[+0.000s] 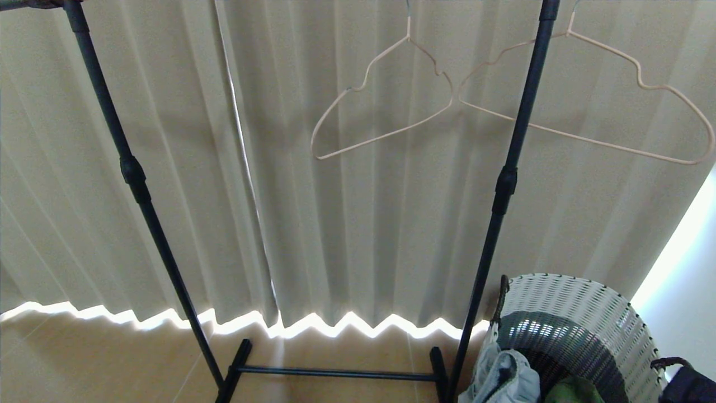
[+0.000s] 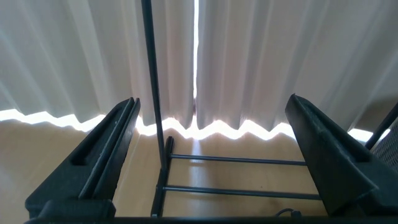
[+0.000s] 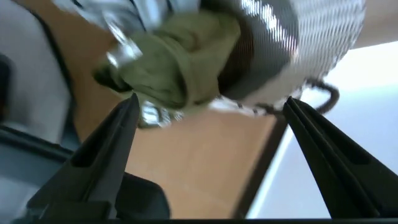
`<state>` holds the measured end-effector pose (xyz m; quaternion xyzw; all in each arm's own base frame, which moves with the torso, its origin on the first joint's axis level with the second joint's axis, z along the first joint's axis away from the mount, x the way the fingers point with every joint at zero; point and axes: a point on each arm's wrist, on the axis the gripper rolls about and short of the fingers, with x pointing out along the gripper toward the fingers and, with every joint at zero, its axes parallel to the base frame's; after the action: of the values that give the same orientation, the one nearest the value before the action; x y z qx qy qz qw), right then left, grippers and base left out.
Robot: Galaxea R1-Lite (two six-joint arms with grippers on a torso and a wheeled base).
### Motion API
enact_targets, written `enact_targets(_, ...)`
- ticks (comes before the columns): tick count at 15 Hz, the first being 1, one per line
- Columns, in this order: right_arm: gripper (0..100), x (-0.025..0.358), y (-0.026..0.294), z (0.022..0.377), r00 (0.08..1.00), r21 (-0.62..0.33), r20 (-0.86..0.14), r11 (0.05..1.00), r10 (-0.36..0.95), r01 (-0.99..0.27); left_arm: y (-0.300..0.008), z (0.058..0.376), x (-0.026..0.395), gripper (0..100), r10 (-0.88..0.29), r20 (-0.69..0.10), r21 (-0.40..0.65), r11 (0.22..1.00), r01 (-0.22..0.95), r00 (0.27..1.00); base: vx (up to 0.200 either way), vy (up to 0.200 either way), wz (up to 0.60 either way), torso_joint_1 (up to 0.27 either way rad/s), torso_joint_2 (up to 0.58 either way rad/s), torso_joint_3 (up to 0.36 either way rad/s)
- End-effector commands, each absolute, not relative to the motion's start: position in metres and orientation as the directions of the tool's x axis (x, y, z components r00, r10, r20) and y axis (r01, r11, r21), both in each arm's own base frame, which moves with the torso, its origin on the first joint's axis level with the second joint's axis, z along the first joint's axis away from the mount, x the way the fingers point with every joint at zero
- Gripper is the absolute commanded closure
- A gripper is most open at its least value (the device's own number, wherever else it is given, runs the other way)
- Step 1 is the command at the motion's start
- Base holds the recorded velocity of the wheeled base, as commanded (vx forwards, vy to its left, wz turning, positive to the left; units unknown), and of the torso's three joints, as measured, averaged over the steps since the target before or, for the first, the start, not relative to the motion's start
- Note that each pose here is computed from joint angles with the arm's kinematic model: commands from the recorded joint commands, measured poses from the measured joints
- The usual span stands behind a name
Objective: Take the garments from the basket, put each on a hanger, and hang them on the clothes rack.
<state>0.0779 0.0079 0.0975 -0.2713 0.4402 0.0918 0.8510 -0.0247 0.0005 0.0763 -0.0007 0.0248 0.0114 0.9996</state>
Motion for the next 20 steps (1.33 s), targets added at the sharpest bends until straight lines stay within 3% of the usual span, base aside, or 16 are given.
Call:
enact_targets(1,0,0.118,0.011,0.072,0.425,-0.375,-0.887,0.815,-0.178,-0.441,0.001,0.076,-0.025,0,0.023,-0.049,-0.003,1.0,-0.023,0.999,0.0,0.0,0.0,0.0,0.0,0.0)
enact_targets(6,0,0.149,0.013,0.047,0.367,-0.356,-0.91,0.82,-0.195,-0.448,0.001,0.076,-0.025,0,0.029,-0.049,-0.002,1.0,-0.029,0.998,0.0,0.0,0.0,0.0,0.0,0.0)
enact_targets(18,0,0.171,0.001,0.035,0.308,-0.347,-0.923,0.841,-0.229,-0.414,0.001,0.076,-0.025,0,0.031,-0.051,0.0,1.0,-0.031,0.998,0.0,0.0,0.0,0.0,0.0,0.0)
enact_targets(19,100,0.173,0.001,0.036,0.312,-0.349,-0.922,0.841,-0.229,-0.413,0.001,0.076,-0.025,0,0.031,-0.051,0.0,1.0,-0.031,0.998,0.0,0.0,0.0,0.0,0.0,0.0)
enact_targets(20,100,0.175,0.002,0.035,0.317,-0.349,-0.921,0.843,-0.228,-0.41,0.001,0.076,-0.025,0,0.031,-0.051,0.0,1.0,-0.031,0.998,0.0,0.0,0.0,0.0,0.0,0.0)
